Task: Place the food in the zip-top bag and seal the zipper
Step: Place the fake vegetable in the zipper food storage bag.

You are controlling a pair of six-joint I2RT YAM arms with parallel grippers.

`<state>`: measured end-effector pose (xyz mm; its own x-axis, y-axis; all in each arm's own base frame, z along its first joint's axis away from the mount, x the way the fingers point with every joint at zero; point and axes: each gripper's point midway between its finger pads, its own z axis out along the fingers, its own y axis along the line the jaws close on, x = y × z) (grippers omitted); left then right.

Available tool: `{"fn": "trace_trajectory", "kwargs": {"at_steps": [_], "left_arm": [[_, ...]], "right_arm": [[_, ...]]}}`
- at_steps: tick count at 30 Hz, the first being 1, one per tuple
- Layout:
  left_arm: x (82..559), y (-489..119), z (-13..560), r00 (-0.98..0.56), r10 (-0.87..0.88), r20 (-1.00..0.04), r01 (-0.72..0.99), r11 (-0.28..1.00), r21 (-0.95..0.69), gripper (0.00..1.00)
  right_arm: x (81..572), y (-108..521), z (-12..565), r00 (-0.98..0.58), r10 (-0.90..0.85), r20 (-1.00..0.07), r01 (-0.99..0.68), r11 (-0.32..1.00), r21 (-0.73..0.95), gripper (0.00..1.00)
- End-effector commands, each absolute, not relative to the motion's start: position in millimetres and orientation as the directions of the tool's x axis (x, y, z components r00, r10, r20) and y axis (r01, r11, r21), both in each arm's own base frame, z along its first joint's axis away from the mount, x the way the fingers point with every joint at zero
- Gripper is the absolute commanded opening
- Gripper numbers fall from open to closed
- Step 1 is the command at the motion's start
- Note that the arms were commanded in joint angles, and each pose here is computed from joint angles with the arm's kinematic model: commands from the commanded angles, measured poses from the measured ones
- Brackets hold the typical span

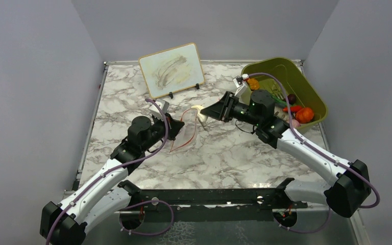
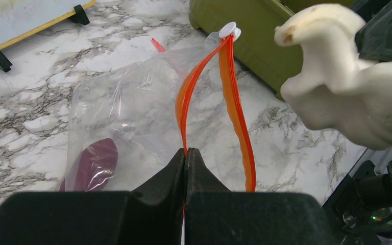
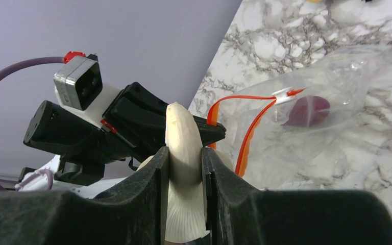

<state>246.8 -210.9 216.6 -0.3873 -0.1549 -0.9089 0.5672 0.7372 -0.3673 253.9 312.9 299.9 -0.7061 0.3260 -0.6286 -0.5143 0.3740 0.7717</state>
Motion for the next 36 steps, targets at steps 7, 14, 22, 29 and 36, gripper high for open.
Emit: {"fn": "trace_trajectory", "kwargs": {"at_steps": [7,14,22,29,36], "left_arm": [[244,-220,254,-0.377,-0.283,-0.882,0.581,0.669,-0.463,0.00],[244,-220,259,-0.380,-0.303,-0.874,0.579,0.659,-0.480,0.00],[239,-224,266,-0.402,-0.342,-0.849,0.581,0.622,-0.525,0.00],[239,-224,271,-0.396,-0.356,-0.847,0.585,0.613,-0.531,0.00],[238,-224,272,-0.396,-0.359,-0.845,0.585,0.611,-0.533,0.00]], "right_arm": [[249,341,302,-0.785,0.437,-0.439,-0.356,0.263,0.897,0.26],[250,351,290,-0.788,0.451,-0.418,-0.320,0.279,0.905,0.26],[254,348,275,-0.777,0.471,-0.417,-0.281,0.333,0.900,0.26],[259,338,253,-0.759,0.492,-0.426,-0.234,0.405,0.884,0.26],[261,331,242,-0.748,0.485,-0.453,-0.225,0.457,0.860,0.26]]}}
